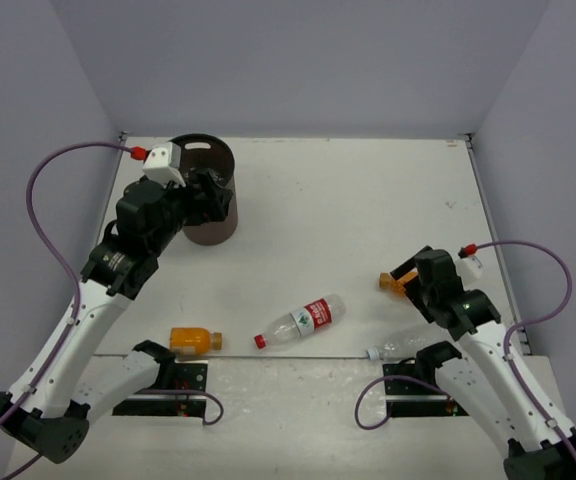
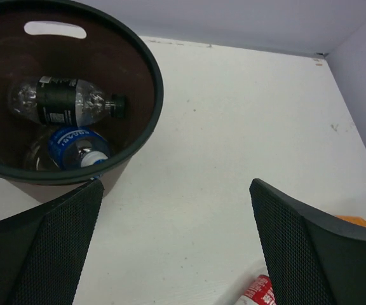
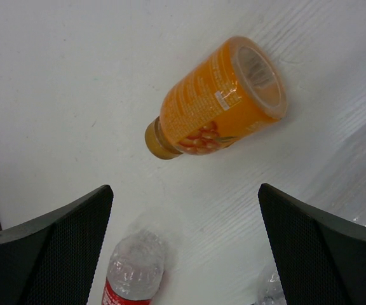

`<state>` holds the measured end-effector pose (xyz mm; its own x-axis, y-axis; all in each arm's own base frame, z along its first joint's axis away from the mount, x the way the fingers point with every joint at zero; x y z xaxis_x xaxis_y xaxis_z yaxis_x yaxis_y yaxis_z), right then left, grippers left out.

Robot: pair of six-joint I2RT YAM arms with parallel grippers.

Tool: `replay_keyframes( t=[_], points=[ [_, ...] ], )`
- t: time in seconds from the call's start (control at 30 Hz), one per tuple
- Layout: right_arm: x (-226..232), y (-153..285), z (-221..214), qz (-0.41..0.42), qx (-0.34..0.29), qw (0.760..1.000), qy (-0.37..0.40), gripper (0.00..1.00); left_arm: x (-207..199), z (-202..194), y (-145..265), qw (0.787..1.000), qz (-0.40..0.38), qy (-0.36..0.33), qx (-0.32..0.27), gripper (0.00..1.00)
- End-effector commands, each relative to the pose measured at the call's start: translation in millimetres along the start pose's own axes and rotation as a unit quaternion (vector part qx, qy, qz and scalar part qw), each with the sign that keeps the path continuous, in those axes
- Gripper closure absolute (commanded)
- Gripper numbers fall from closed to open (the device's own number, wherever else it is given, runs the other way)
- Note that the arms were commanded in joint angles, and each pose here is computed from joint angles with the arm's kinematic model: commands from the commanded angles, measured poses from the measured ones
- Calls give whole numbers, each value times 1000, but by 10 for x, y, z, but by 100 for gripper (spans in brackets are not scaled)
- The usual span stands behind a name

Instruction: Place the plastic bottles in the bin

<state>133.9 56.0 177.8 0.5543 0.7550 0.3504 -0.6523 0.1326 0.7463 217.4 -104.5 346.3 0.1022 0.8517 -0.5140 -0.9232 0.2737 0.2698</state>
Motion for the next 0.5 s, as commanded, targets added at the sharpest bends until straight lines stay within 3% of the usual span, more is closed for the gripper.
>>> replay_keyframes(
  t=[0.0,0.23,0.47],
  points=[
    [-48,-135,95,-63,-29,997,-38,1,-9,-75,82,998,-61,-14,-8,0],
    [-10,-277,193,-99,-33,994,-42,1,37,-143,112,998,-64,-13,-9,0],
    [15,-586,212,-80,-2,996,-29,1,59,-149,128,998,-57,-13,-14,0]
  ],
)
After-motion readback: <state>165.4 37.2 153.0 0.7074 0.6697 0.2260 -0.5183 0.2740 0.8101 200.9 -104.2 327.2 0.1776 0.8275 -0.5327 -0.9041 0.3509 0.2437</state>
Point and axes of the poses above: each gripper's point midway between its finger pads, its own y axis back along the fingers, its own x axis along the line the jaws close on, z = x × y, the point moved 9 cm from there along y, back along the fingers, and after that the axes turned 11 degrees about y, right-handed, at the moved point
